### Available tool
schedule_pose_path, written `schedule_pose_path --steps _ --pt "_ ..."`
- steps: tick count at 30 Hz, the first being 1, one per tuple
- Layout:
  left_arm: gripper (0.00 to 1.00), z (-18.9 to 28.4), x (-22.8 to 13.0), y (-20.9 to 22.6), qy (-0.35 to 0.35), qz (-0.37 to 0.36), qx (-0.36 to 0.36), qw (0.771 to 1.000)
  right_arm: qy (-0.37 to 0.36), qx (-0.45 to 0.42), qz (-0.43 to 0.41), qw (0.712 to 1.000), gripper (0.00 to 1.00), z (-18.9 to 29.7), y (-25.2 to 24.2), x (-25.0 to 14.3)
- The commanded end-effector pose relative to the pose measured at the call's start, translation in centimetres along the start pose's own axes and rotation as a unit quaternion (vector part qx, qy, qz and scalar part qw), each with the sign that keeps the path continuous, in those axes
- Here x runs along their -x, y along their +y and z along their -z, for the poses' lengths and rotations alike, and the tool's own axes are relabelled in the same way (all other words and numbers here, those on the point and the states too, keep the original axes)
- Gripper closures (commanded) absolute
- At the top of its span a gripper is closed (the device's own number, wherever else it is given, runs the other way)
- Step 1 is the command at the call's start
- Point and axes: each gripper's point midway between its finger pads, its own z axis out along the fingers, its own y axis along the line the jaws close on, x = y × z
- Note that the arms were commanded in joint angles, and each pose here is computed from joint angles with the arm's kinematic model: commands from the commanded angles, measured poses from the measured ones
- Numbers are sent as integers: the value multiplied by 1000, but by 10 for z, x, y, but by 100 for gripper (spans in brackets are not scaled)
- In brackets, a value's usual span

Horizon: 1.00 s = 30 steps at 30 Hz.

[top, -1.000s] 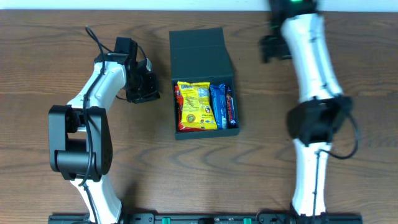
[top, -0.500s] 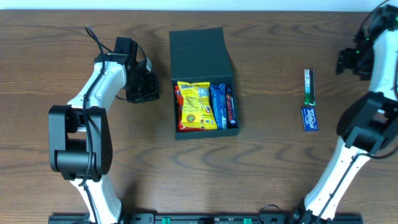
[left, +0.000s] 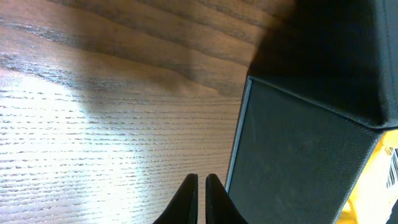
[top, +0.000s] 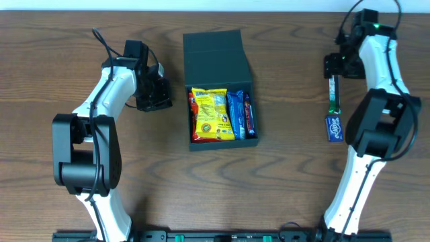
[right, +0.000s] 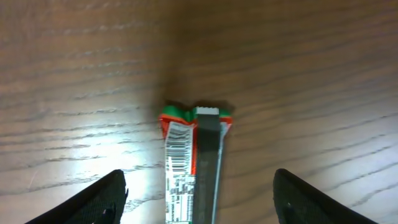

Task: Pack container
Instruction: 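Move the right gripper to the green-red bar and grasp it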

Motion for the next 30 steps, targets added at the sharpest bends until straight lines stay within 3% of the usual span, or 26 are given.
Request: schedule_pose_path --steps 1,18,21,23,26,30 --pt "93 10 6 -5 -15 -12 -2 1000 12 -20 -1 1000 25 -3 -7 -6" --pt "93 10 7 -5 -17 -13 -2 1000 72 23 13 997 32 -41 8 -45" --pt "93 10 6 -5 -16 -12 -1 1000 75 22 13 997 39 -43 8 -47" --pt "93 10 6 -5 -16 -12 -1 1000 74 22 13 997 51 -43 7 -47" --pt "93 10 6 -5 -16 -12 -1 1000 73 22 11 997 62 -43 7 -46" --pt "93 10 6 -4 -15 -12 -1 1000 70 27 4 997 63 -43 10 -45"
